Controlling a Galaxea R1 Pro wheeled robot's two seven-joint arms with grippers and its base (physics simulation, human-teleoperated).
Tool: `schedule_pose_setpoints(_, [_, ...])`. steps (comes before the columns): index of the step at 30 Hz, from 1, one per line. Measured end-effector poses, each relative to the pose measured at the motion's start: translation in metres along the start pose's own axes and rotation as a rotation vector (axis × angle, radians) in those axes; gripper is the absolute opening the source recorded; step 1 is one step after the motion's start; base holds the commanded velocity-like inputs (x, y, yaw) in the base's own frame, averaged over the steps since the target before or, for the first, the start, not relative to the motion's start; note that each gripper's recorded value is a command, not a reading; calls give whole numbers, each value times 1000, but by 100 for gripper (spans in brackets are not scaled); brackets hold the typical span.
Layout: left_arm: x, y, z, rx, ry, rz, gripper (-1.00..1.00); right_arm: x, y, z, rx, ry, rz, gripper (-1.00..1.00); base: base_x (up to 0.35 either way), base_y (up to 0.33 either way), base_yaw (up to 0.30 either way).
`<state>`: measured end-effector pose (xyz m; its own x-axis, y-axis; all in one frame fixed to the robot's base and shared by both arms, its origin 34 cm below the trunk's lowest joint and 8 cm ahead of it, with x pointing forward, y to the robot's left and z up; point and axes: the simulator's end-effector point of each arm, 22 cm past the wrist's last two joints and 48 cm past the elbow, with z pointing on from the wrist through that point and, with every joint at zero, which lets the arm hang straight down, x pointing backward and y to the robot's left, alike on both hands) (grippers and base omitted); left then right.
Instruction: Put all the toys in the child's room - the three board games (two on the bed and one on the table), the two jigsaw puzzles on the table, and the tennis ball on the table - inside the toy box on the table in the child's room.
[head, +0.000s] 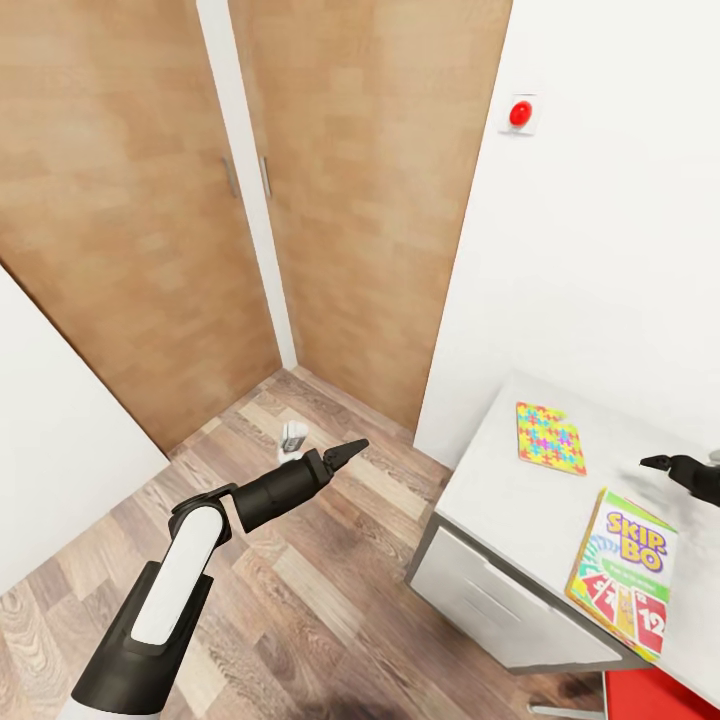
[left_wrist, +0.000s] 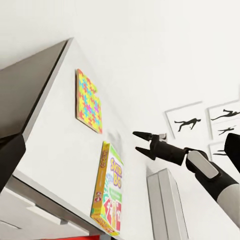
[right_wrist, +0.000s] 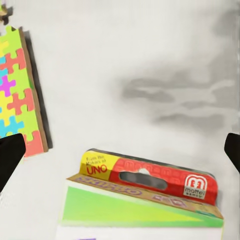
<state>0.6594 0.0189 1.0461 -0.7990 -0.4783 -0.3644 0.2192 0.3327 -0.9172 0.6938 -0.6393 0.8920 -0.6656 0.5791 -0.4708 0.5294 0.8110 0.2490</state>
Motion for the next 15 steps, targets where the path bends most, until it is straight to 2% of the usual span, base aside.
schedule_pose_setpoints(11, [0,0,0,0,0,0,100,-16,2,-2,38,-25,-1,100,11,0,0])
schedule_pose_setpoints(15, [0,0,0,1,0,0,100,-19,-3,-2,78,-30,-1,100,3,0,0])
